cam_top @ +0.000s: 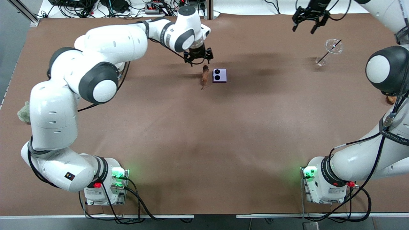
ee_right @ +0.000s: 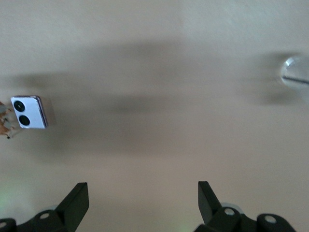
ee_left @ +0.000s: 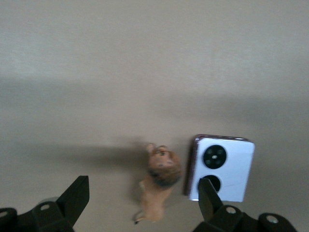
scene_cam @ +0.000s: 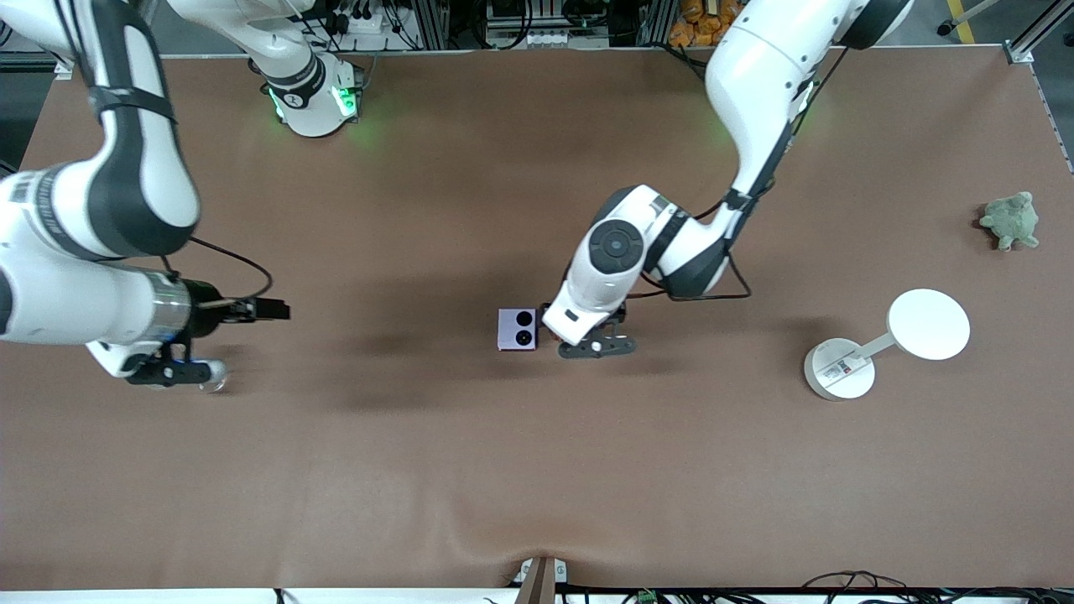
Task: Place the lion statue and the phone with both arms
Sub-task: 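Bring the left gripper over the lion while the right gripper nears the phone, then grasp the lion with the left gripper while the right gripper grasps the phone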
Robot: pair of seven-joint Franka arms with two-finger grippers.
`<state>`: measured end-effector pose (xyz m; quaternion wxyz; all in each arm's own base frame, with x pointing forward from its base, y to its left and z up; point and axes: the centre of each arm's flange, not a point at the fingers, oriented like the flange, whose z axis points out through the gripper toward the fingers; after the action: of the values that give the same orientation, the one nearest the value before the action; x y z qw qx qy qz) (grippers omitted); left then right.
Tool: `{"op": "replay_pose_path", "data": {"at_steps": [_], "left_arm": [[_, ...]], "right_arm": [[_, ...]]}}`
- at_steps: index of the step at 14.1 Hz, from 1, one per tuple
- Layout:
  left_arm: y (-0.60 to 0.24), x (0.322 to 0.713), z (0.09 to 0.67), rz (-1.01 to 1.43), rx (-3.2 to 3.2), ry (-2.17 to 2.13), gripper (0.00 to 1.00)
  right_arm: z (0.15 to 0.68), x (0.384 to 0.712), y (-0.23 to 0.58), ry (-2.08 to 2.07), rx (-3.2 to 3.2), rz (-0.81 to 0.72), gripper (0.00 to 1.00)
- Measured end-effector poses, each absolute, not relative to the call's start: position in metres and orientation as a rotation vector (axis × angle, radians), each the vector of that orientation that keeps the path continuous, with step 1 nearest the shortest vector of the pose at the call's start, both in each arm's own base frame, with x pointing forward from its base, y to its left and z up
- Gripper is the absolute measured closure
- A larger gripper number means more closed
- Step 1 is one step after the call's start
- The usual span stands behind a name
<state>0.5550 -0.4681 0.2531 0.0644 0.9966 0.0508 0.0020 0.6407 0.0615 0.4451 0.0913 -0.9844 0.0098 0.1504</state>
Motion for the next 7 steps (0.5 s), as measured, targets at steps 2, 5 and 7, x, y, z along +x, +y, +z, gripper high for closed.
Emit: {"op": "replay_pose_path", "data": {"at_steps": [2, 5, 7], "left_arm": [[-0.478, 0.554, 0.242, 0.029, 2.988, 0.148, 0.00], [-0.480, 0.554, 0.224, 0.036, 2.979, 0.149, 0.00], [-0.482, 0.552, 0.214, 0.032, 2.979, 0.146, 0.04]], "right_arm": [[0.443, 0.638, 0.050, 0.048, -2.916, 0.489, 0.00], [0.438, 0.636, 0.051, 0.047, -2.913, 0.507, 0.00], [0.434, 0.635, 0.053, 0.043, -2.910, 0.523, 0.00]]}}
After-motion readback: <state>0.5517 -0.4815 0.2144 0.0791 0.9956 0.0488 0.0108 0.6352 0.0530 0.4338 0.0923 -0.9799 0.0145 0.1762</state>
